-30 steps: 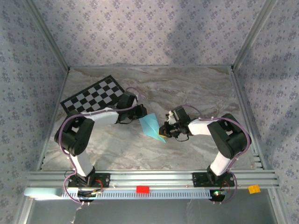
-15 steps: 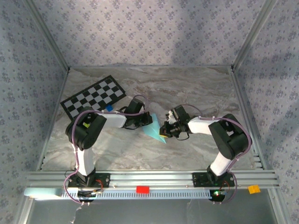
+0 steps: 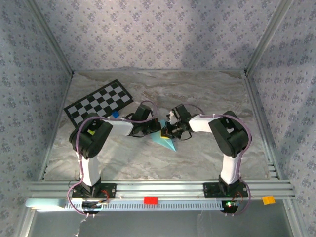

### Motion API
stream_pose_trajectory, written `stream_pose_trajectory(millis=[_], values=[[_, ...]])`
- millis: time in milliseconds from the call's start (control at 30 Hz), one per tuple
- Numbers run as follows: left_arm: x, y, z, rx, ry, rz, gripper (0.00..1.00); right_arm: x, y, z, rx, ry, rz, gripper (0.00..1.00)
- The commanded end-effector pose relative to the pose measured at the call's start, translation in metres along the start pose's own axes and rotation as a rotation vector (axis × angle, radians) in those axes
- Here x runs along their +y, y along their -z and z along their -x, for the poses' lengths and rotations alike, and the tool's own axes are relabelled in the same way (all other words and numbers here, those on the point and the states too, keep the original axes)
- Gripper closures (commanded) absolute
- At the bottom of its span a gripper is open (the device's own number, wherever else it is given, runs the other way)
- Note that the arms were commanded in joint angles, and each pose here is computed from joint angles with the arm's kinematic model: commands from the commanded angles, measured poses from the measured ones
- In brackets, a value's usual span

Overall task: Fold a paper plane with a square sheet of paper (pick it up from the middle)
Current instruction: Fourth fold the wing at the center of the table.

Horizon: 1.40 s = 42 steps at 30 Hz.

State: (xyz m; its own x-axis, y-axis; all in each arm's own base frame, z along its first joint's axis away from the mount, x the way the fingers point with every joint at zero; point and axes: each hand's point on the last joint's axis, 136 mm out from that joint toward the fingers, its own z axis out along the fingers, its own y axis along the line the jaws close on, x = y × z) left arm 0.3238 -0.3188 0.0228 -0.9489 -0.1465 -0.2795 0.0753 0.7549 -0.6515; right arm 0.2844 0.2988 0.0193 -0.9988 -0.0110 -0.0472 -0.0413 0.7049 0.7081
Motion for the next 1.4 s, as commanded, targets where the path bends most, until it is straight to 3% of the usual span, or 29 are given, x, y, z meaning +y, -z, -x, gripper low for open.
stream_pose_trajectory(millis=[0,233,533,767,900,1067,1367], values=[[0.035,-0.006,-0.019,0.046,0.028,0.109,0.95,-0.029,-0.003,-0.019,0.033,-0.059,-0.072,1.0],[0.039,-0.005,-0.017,0.045,0.032,0.124,0.95,-0.006,0.018,-0.022,0.007,0.002,-0.014,1.0],[0.039,-0.005,-0.017,0.042,0.036,0.121,0.95,-0.049,0.012,-0.044,0.027,-0.06,-0.072,1.0],[0.038,-0.004,-0.014,0.036,0.04,0.121,0.95,-0.018,0.036,-0.038,-0.021,0.002,0.026,0.98],[0.038,-0.004,-0.013,0.035,0.047,0.114,0.95,-0.045,0.037,-0.054,-0.005,-0.021,-0.052,0.98],[0.039,-0.005,-0.013,0.031,0.057,0.111,0.96,-0.062,0.033,-0.073,0.022,-0.063,-0.048,0.98],[0.037,-0.006,-0.013,0.035,0.062,0.106,0.95,-0.036,0.054,-0.081,0.013,0.043,0.014,0.98]])
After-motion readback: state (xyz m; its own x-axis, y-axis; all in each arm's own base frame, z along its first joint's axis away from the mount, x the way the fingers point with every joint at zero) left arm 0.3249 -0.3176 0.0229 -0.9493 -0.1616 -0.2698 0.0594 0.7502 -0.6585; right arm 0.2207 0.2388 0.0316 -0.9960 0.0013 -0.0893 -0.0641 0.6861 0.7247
